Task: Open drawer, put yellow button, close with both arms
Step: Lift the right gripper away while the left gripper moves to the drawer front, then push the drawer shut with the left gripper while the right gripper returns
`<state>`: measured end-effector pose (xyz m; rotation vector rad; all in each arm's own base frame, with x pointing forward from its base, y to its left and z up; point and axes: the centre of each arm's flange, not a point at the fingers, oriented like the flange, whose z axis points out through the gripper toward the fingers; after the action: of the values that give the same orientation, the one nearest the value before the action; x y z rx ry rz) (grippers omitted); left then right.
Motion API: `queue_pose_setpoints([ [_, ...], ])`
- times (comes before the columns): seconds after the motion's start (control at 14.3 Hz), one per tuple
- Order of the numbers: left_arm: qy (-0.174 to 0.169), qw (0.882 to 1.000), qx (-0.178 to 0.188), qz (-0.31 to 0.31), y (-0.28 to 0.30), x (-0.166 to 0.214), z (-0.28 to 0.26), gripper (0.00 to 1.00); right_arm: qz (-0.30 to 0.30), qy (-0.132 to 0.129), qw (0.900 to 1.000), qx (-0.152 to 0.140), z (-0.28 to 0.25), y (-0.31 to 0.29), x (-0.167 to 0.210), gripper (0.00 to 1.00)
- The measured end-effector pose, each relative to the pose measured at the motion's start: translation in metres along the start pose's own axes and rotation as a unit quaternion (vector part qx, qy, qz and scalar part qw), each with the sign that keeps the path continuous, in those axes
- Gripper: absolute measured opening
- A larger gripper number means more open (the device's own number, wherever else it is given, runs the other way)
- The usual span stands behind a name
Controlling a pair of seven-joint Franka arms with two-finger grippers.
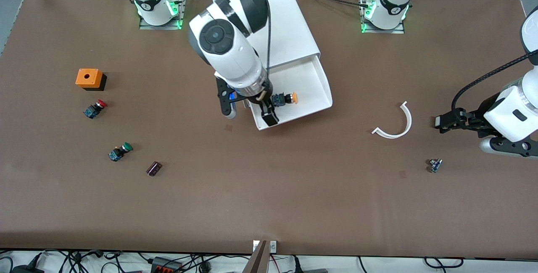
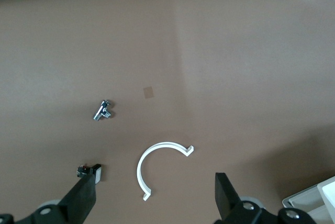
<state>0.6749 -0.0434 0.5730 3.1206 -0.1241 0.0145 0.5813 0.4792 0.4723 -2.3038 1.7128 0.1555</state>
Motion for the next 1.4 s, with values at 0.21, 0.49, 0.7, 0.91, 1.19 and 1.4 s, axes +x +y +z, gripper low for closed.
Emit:
queue_pose_setpoints([
  [0.21,-0.006,0.999,-0.002,-0.034,0.012,0.003,0.016,1.00,-0.076,0.040,0.996,-0.002,-0.036,-0.003,0.026,1.00],
  [0.49,0.012,0.997,-0.014,-0.079,0.091,0.015,0.068,1.00,-0.187,0.062,0.979,-0.055,-0.060,-0.009,0.095,1.00],
  [0.7,0.009,0.991,-0.020,-0.131,0.152,0.015,0.103,1.00,-0.261,0.056,0.959,-0.091,-0.074,-0.016,0.164,1.00],
  [0.91,0.015,0.986,-0.027,-0.166,0.199,0.016,0.130,1.00,-0.323,0.049,0.940,-0.100,-0.087,-0.021,0.227,1.00],
  [1.19,0.029,0.982,0.004,-0.188,0.279,-0.001,0.168,1.00,-0.384,0.053,0.914,-0.117,-0.102,-0.018,0.308,1.00],
  [1.4,0.021,0.980,0.012,-0.197,0.324,-0.019,0.186,1.00,-0.422,0.050,0.897,-0.122,-0.114,-0.012,0.354,1.00],
])
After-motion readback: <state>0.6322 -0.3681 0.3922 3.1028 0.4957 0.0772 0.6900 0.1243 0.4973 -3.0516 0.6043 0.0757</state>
